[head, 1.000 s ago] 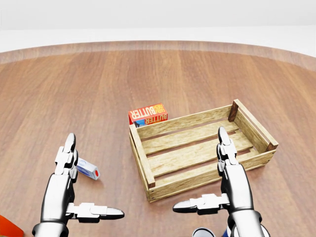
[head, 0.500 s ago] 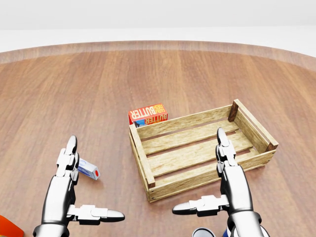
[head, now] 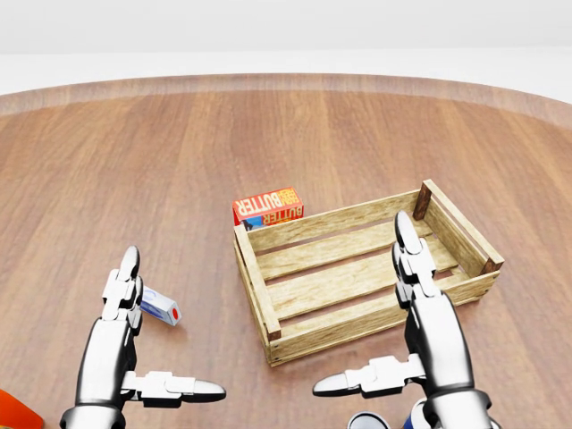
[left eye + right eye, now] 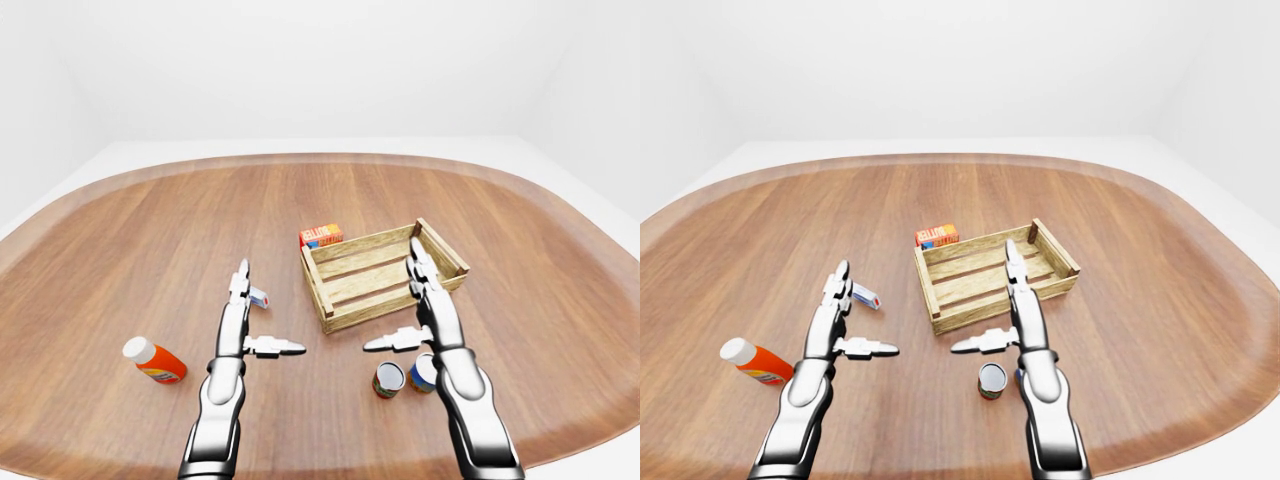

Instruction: Pick up the tomato sauce, and put it in the wooden tray.

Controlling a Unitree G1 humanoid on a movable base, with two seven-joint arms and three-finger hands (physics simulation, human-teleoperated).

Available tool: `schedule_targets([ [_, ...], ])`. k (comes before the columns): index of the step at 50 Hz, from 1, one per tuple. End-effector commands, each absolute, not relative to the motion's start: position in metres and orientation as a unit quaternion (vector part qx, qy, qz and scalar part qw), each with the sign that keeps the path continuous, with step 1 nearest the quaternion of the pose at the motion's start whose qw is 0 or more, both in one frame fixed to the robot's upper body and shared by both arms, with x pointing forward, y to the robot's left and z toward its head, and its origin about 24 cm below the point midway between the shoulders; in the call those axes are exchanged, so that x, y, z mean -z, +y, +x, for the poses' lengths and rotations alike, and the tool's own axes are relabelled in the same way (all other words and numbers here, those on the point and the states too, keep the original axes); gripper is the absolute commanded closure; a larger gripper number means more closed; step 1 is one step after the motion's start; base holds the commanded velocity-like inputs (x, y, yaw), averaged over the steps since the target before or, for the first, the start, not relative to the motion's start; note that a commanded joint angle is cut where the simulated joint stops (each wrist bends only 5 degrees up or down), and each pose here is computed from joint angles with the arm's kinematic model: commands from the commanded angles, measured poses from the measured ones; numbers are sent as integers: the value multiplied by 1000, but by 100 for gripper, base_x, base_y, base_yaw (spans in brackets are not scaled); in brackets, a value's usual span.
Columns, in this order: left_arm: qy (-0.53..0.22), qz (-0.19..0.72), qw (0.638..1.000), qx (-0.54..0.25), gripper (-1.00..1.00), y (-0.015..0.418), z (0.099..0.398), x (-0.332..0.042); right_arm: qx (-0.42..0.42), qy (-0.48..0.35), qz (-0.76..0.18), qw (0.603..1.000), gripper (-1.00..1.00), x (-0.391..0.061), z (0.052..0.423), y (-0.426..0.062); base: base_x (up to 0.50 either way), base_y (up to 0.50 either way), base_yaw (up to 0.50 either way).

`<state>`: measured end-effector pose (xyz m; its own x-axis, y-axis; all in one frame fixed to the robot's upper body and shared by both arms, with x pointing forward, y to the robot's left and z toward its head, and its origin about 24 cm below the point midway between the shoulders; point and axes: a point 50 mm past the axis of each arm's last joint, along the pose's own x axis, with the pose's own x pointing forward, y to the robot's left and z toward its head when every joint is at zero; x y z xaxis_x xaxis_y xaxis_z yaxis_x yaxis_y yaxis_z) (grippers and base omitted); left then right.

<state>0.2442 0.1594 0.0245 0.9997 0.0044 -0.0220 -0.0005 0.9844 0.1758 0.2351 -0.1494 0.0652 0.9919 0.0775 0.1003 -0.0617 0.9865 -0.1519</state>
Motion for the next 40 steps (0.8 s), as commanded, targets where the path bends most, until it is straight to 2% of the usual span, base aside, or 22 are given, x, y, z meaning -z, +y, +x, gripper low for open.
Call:
schedule_targets([
  [1,11,88,996,-3,-100,160,244,-25,-49,-74,-145,986,-100,-82,229,-146,0,0,0],
  [13,8,88,996,-5,-100,160,244,-26,-92,-85,-311,942,-100,-103,217,-135,0,0,0],
  [18,7,88,996,-5,-100,160,243,-26,-103,-66,-402,908,-100,-101,215,-136,0,0,0],
  [26,7,88,996,-4,-100,160,243,-26,-110,-36,-445,888,-100,-95,209,-139,0,0,0],
  [29,8,87,996,-4,-100,159,243,-26,-125,-36,-484,865,-100,-90,204,-136,0,0,0],
  [40,9,88,996,-4,-100,160,243,-25,-153,0,-496,855,-100,-73,200,-135,0,0,0],
])
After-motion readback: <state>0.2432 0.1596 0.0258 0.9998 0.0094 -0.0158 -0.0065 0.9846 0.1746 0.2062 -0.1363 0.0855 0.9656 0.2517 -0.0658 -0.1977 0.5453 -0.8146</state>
